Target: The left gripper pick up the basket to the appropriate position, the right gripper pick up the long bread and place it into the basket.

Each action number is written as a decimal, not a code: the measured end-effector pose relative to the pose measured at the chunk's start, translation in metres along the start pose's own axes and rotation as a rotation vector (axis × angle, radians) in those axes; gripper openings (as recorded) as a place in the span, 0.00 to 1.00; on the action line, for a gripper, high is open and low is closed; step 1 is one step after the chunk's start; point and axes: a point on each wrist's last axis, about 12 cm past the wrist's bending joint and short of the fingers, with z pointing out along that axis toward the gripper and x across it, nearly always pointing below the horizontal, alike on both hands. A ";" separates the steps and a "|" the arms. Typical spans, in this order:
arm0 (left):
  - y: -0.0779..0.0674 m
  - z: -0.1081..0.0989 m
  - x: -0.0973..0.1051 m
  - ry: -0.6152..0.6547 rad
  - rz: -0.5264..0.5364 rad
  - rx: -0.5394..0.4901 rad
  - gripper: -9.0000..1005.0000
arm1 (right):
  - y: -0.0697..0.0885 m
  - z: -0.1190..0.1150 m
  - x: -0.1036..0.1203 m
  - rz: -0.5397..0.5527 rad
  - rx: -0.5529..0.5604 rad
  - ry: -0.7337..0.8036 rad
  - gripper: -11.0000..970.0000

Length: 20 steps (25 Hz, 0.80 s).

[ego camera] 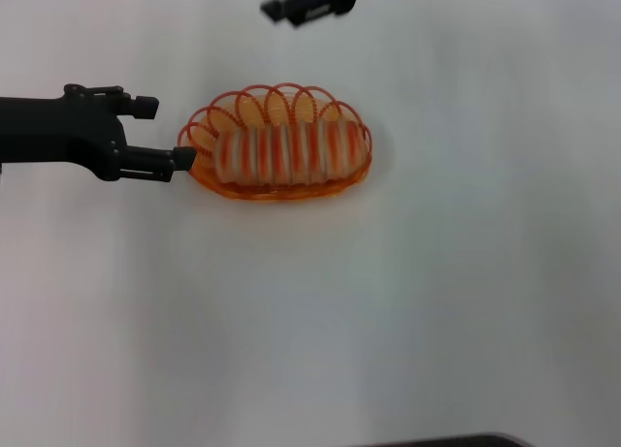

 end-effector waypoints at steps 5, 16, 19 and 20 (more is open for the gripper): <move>0.001 0.004 -0.001 -0.013 -0.004 -0.005 0.88 | -0.003 -0.043 0.035 0.118 0.058 -0.303 0.76; -0.001 0.006 0.006 -0.015 -0.026 0.013 0.88 | 0.063 -0.094 0.148 0.250 0.080 -0.444 0.81; -0.002 0.004 0.015 0.015 -0.042 0.012 0.88 | 0.084 -0.098 0.175 0.292 0.058 -0.373 0.82; -0.002 0.003 0.017 0.018 -0.048 0.008 0.88 | 0.089 -0.100 0.182 0.306 0.059 -0.352 0.83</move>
